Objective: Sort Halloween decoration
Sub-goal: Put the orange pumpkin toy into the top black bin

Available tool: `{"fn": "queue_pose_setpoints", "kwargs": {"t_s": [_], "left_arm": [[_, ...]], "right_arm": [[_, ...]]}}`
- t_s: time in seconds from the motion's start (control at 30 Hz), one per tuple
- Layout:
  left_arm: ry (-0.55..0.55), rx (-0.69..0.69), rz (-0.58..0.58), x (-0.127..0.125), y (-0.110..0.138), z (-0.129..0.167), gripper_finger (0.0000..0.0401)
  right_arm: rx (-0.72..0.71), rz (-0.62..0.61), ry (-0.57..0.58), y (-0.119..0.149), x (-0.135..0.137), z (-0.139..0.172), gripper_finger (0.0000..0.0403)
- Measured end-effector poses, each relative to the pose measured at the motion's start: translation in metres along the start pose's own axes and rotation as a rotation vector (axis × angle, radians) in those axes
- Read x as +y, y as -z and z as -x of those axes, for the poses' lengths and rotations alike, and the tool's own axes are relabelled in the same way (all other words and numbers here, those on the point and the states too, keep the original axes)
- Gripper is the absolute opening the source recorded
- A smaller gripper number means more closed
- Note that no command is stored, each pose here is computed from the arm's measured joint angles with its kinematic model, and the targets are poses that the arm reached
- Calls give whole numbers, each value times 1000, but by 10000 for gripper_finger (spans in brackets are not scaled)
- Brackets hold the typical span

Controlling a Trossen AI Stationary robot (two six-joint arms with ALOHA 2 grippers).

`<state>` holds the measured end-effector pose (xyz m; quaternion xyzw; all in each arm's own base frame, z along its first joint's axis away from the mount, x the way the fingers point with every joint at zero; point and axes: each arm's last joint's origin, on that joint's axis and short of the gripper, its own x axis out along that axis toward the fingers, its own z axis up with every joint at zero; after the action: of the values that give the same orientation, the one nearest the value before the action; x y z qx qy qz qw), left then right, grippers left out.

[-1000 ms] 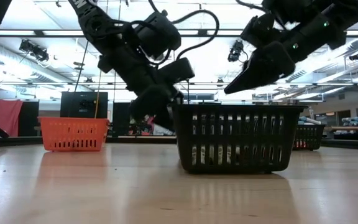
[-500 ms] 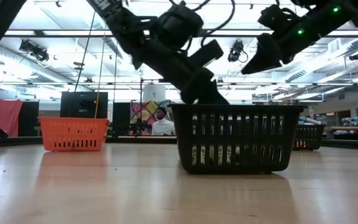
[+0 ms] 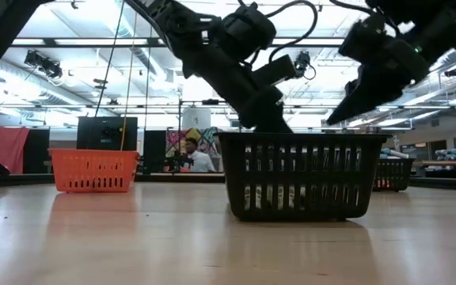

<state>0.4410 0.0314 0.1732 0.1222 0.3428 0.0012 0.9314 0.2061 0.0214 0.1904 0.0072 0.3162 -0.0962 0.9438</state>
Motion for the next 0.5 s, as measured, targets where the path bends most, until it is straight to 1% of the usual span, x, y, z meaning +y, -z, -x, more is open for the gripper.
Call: {"fn": "queue_pose_setpoints", "kwargs": {"t_s": [0.07, 0.1, 0.17, 0.23, 0.4, 0.5], "left_arm": [[5, 16, 0, 0, -1, 4, 95], [16, 55, 4, -1, 2, 7, 95], [20, 73, 14, -1, 3, 9, 95], [34, 126, 14, -2, 6, 13, 95], [48, 147, 2, -7, 7, 13, 92], [49, 113, -27, -12, 7, 12, 79]], "right_arm": [[4, 11, -14, 6, 4, -6, 182], [3, 15, -20, 8, 6, -9, 182], [-1, 23, -17, 11, 9, -15, 183], [-15, 22, -14, 12, 11, -22, 186], [26, 36, 5, 22, 15, -43, 204], [53, 29, 8, 28, 18, -54, 221]]}}
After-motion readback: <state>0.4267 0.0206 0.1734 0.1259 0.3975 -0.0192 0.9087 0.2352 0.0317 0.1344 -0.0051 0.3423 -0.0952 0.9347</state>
